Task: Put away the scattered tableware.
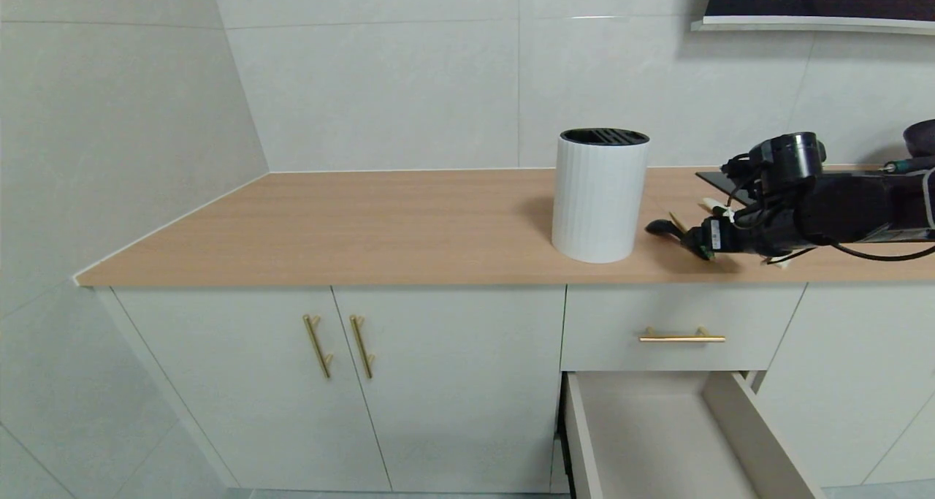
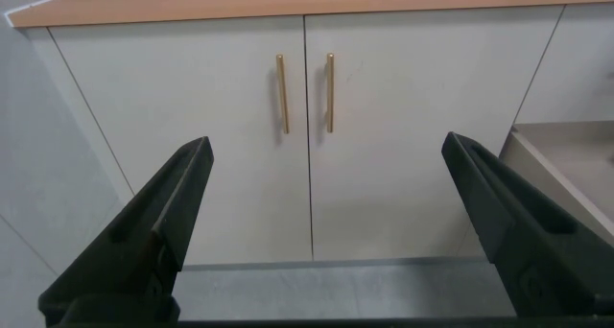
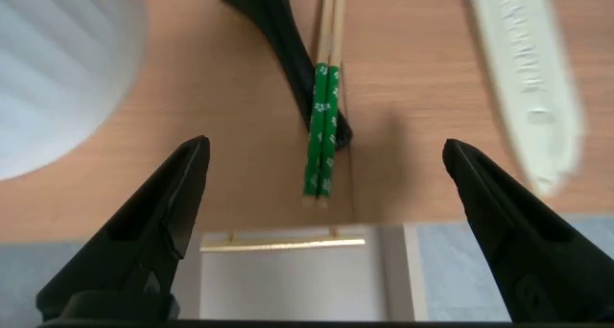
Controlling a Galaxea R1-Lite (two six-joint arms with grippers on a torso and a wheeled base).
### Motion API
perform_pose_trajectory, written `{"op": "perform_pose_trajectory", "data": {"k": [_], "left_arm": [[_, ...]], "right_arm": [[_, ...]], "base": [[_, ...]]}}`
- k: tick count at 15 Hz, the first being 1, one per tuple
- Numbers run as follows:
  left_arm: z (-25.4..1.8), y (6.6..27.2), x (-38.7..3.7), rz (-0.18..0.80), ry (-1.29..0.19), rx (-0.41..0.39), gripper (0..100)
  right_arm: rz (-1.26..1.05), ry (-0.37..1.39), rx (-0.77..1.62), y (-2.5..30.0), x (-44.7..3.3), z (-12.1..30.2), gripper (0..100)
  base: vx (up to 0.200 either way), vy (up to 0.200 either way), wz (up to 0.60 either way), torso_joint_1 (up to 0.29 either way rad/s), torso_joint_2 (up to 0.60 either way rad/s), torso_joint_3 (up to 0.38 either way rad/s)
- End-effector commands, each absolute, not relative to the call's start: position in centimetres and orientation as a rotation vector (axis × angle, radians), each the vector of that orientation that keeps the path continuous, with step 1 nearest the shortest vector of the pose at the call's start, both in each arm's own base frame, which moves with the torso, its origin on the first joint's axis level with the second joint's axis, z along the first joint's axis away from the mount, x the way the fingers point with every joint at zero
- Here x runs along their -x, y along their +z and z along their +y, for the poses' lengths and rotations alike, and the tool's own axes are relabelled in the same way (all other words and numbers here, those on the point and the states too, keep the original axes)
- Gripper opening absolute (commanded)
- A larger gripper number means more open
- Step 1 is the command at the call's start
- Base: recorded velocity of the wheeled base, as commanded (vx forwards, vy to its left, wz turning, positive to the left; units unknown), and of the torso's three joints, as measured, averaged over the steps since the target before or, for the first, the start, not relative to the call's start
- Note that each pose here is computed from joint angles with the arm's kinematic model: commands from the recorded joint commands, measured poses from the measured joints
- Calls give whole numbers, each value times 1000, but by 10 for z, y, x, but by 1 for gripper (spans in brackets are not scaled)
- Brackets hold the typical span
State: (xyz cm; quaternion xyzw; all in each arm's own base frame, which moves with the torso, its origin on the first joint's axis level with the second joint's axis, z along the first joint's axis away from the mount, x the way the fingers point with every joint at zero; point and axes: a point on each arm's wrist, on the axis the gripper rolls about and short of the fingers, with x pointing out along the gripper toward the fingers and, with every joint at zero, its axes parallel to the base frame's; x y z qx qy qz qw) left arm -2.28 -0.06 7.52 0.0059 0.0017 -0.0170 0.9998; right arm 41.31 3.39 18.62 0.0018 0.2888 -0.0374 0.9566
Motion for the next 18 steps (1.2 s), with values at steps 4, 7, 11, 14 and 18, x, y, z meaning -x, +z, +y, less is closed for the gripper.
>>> {"op": "perform_pose_trajectory", "data": {"k": [4,7,11,14,18], "left_arm": [[-1,75,23,3,-34,-12,100],[-1,75,23,3,-35,-12,100],[-1,75,23,3,-34,-12,100],[-1,75,23,3,-34,-12,100],[-1,75,23,3,-34,-12,100]], "right_arm": [[616,-78,0,171,-422,34,100],[624,-78,1,168,-423,34,0],[623,-80,2,168,-424,35,0],[579,-99,-7,188,-413,33,0],[523,-102,-44,222,-375,30,0]], "base": [[0,0,0,0,0,0],[0,0,0,0,0,0],[0,0,0,0,0,0],[0,0,0,0,0,0],[0,0,0,0,0,0]]}}
